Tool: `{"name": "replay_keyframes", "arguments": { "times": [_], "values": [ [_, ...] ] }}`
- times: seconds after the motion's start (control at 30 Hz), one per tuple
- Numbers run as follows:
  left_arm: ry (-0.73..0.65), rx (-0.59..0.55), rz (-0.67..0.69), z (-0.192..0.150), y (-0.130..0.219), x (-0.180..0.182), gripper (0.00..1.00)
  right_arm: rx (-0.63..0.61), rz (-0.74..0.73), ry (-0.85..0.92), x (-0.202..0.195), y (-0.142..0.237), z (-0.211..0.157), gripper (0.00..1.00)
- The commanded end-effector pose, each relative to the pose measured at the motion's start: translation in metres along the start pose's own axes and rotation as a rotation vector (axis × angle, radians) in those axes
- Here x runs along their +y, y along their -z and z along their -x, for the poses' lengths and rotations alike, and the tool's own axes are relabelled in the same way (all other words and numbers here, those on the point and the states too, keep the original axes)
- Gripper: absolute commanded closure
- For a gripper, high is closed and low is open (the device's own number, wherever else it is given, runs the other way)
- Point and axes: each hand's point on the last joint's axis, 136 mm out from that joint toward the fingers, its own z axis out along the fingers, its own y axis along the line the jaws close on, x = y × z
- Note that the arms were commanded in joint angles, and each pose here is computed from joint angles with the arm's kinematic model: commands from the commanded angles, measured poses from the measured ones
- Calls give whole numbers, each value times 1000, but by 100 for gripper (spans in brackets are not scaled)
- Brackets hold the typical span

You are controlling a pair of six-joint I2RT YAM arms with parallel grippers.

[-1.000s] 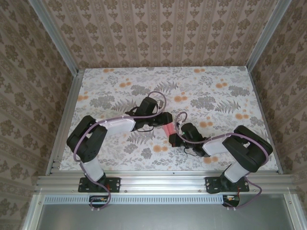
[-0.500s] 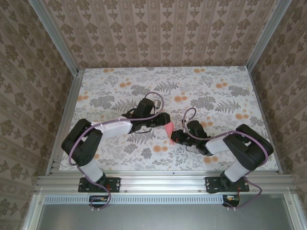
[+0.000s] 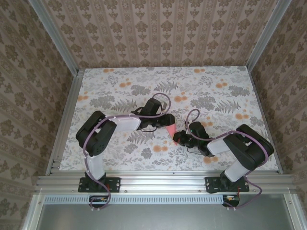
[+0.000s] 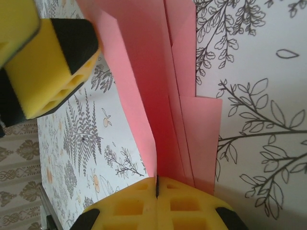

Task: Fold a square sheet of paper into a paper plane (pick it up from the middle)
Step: Fold the wing for the fifth time at the center of the table.

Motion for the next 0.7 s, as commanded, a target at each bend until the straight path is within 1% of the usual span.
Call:
{"name": "replay_keyframes", "arguments": {
  "times": [0.0,0.13,0.23,0.3,0.4,0.43,0.57,0.67],
  "values": [
    [-41,22,-40,1,-10,-9,50,2,-52,-45,-16,0,-4,100],
    [-29,40,-23,-3,-19,0,50,3,-46,-39,-15,1,-4,100],
    [-25,48,-16,-5,-24,4,50,1,-40,-19,-9,4,-2,90],
    [-24,51,-15,-6,-25,5,50,8,-54,4,-7,6,-1,80],
    [-28,57,-15,-6,-26,6,50,22,-84,65,-2,11,2,72],
    [-27,60,-14,-7,-27,6,50,27,-106,85,-2,13,2,68],
    [-26,63,-13,-7,-28,7,50,10,-202,179,-3,28,12,58],
    [-26,65,-17,-7,-28,6,50,24,-257,269,-1,34,16,56]
  ]
}}
